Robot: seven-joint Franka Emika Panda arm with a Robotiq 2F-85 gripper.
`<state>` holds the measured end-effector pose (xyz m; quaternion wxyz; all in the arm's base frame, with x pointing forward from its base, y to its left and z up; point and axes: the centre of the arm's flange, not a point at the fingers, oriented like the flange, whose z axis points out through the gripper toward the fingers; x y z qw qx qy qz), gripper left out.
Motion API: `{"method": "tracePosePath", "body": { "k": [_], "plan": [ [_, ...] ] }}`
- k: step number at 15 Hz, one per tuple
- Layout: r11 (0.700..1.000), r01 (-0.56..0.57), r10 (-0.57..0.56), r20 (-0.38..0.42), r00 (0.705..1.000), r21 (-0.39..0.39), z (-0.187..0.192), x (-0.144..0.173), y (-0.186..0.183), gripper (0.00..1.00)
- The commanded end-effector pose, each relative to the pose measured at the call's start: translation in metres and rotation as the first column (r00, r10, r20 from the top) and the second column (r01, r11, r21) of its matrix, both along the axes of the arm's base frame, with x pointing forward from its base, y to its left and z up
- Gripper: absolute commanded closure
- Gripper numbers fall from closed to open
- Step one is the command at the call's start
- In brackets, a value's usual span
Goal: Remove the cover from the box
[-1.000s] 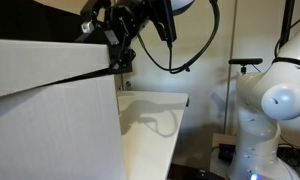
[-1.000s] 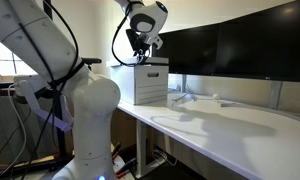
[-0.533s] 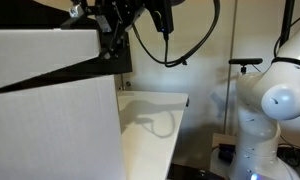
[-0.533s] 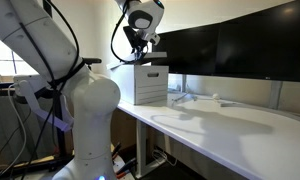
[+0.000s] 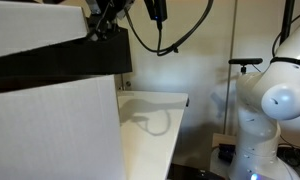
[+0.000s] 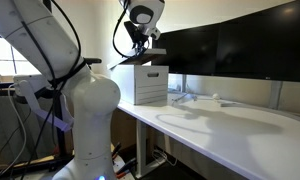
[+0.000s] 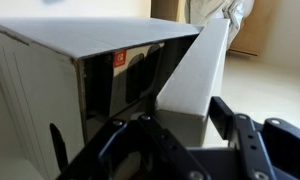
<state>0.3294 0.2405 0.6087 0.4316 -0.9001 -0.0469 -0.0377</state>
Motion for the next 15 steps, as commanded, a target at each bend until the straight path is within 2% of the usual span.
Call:
{"method": "tracePosePath", "body": {
  "k": [1,7,11,12,13,15],
  "plan": [
    [0.999,0.017,-0.017,0.002,1.000,0.036,0.031,0.006,-0.007,0.67],
    [0.993,0.041,-0.044,0.023,0.999,0.107,0.062,0.011,-0.044,0.67],
    [0.994,0.038,-0.040,0.016,0.999,0.100,0.066,0.010,-0.054,0.67],
    [0.995,0.024,-0.026,0.017,1.000,0.099,0.063,0.009,-0.054,0.17],
    [0.995,0.014,-0.016,0.013,1.000,0.097,0.059,0.007,-0.052,0.15],
    [0.995,-0.015,0.015,0.000,1.000,0.094,0.050,0.005,-0.048,0.03]
  ]
}}
